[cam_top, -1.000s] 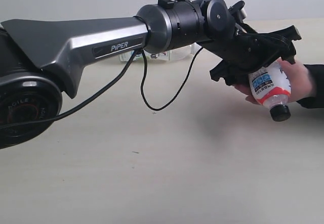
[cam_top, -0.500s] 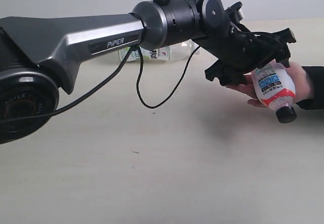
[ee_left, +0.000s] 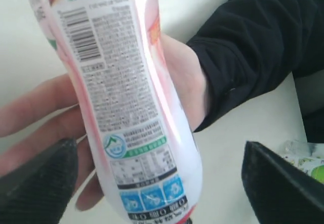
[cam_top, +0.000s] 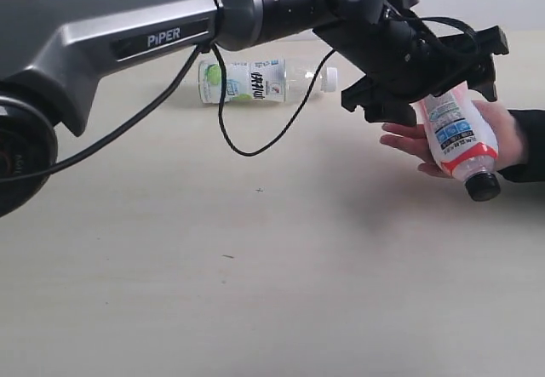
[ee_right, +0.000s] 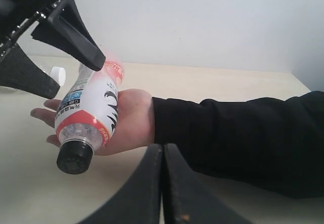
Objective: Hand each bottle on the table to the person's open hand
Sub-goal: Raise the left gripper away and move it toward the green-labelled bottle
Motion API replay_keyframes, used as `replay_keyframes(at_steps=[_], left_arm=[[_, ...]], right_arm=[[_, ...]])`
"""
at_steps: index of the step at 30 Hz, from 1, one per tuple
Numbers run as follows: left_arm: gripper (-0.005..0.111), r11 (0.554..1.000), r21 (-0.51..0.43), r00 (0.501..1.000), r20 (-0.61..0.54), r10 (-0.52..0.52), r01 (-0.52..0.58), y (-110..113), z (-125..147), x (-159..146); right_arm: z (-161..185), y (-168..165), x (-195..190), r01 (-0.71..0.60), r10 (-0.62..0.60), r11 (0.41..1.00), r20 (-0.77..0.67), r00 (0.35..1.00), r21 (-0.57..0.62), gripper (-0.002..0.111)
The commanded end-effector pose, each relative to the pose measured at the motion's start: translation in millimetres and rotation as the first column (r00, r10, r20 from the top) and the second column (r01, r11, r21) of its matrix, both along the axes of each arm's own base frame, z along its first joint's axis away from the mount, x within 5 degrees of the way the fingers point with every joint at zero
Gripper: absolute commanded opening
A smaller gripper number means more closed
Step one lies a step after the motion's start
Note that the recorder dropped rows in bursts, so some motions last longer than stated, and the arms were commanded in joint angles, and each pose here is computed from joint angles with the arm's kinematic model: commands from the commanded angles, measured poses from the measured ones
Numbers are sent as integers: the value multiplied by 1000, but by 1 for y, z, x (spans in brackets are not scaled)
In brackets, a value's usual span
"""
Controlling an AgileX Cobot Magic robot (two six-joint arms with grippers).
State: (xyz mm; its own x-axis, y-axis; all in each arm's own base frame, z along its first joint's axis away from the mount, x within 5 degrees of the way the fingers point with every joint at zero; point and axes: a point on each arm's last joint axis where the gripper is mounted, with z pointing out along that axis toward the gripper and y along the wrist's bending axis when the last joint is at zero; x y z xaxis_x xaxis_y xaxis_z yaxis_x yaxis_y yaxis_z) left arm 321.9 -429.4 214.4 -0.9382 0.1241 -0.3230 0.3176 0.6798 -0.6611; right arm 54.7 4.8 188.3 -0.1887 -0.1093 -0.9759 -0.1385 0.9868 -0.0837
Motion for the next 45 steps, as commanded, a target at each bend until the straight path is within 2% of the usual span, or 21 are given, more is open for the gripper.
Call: replay_keyframes(at_steps=[1,2,4,6,7,8,9,11,17,21,29,34,39,45], left_arm=[[84,996,32,995,54,-81,80,12,27,-4],[83,992,48,988,95,-121,117,15,36,-6],[75,987,66,979,137,-152,144,20,51,-9],[58,979,96,964,178,-196,181,27,65,-14],[43,971,122,952,206,-226,204,31,73,-16],[34,967,139,947,212,-241,214,33,75,-17],[16,962,158,942,218,-253,222,37,81,-20],[1,956,175,938,220,-269,234,41,89,-23],[0,932,241,908,258,-329,270,56,110,-30],[0,878,334,863,257,-435,343,70,120,-38],[0,849,393,836,275,-474,353,82,131,-44],[0,831,427,823,277,-495,355,90,123,-48],[0,845,428,824,314,-472,321,104,109,-45],[0,847,447,826,332,-456,288,129,70,-38]], right_arm=[[-1,0,0,1,-1,1000,8,1000,-3,0],[-1,0,0,1,-1,1000,8,1000,-3,0],[-1,0,0,1,-1,1000,8,1000,-3,0],[-1,0,0,1,-1,1000,8,1000,-3,0],[-1,0,0,1,-1,1000,8,1000,-3,0],[-1,0,0,1,-1,1000,8,1000,-3,0],[-1,0,0,1,-1,1000,8,1000,-3,0],[-1,0,0,1,-1,1000,8,1000,-3,0],[-1,0,0,1,-1,1000,8,1000,-3,0],[-1,0,0,1,-1,1000,8,1000,-3,0],[-1,0,0,1,-1,1000,8,1000,-3,0],[-1,0,0,1,-1,1000,8,1000,-3,0],[-1,0,0,1,-1,1000,8,1000,-3,0],[-1,0,0,1,-1,1000,8,1000,-3,0]])
